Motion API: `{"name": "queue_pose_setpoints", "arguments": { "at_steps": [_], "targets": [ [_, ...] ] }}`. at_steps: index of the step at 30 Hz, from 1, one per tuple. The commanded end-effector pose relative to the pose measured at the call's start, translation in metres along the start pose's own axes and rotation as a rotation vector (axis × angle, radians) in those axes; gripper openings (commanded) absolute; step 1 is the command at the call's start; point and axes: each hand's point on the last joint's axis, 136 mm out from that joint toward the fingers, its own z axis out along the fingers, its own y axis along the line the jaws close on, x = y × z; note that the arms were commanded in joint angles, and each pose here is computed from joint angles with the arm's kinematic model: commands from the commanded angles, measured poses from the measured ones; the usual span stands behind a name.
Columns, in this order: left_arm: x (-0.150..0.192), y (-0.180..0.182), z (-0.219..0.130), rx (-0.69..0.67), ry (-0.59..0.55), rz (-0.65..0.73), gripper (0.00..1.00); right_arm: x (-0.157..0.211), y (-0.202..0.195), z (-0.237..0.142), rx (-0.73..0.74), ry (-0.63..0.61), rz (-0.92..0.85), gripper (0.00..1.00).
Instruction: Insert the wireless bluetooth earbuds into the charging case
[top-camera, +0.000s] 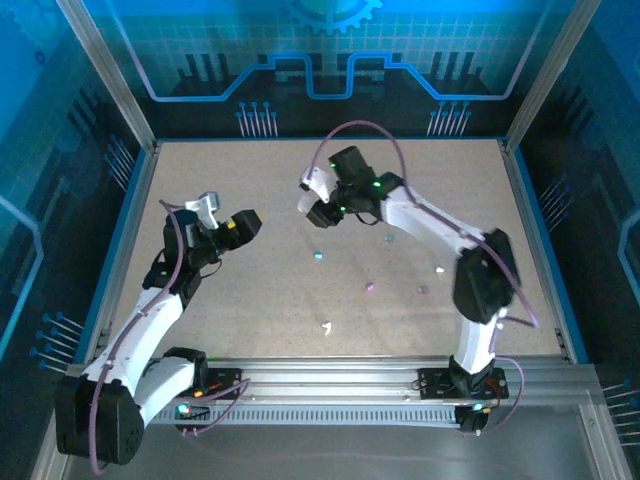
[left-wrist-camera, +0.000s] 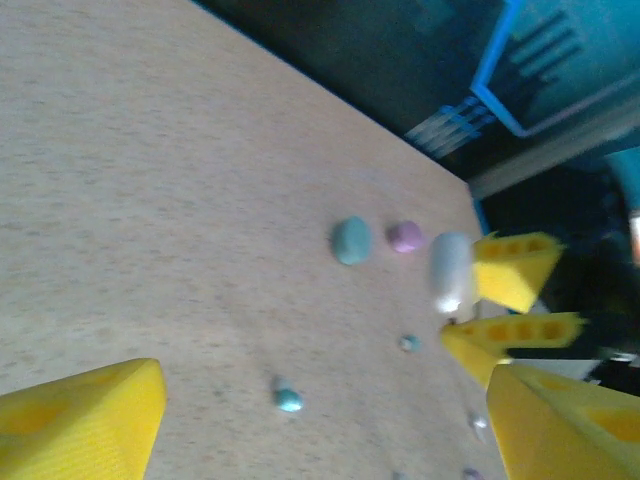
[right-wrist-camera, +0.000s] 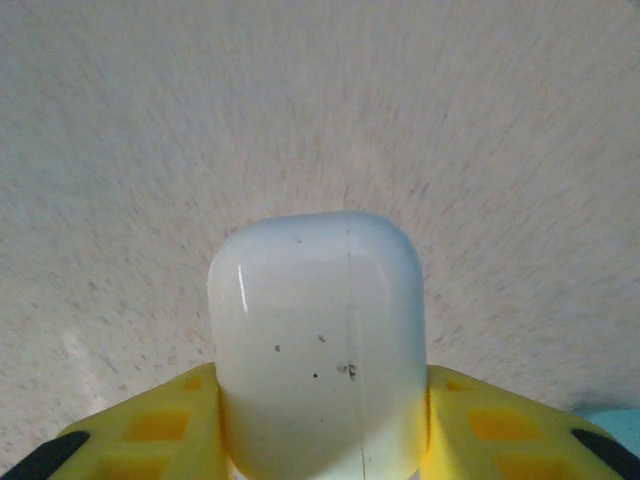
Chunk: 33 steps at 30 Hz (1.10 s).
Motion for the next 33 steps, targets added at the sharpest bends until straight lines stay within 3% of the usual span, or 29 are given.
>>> {"name": "queue_pose_setpoints", "arguments": {
  "at_steps": [1, 7, 13, 20, 33],
  "targets": [
    [-0.007, -0.064, -0.007, 0.221, 0.06, 0.068, 0.83, -0.036, 0.013, -0.04, 0.033, -0.194, -0.105, 0.42],
    [-0.001, -0.137, -0.011, 0.418, 0.139, 0.177, 0.83, -0.039, 0.035, -0.091, 0.092, -0.298, -0.278, 0.42],
    [0.017, -0.178, -0.008, 0.526, 0.209, 0.251, 0.78, -0.035, 0.043, -0.11, 0.152, -0.33, -0.367, 0.42],
    [0.034, -0.181, 0.012, 0.485, 0.287, 0.28, 0.64, -0.037, 0.047, -0.114, 0.156, -0.34, -0.38, 0.43],
    [0.039, -0.171, 0.036, 0.388, 0.304, 0.277, 0.37, -0.037, 0.052, -0.109, 0.147, -0.344, -0.406, 0.43]
  ]
}}
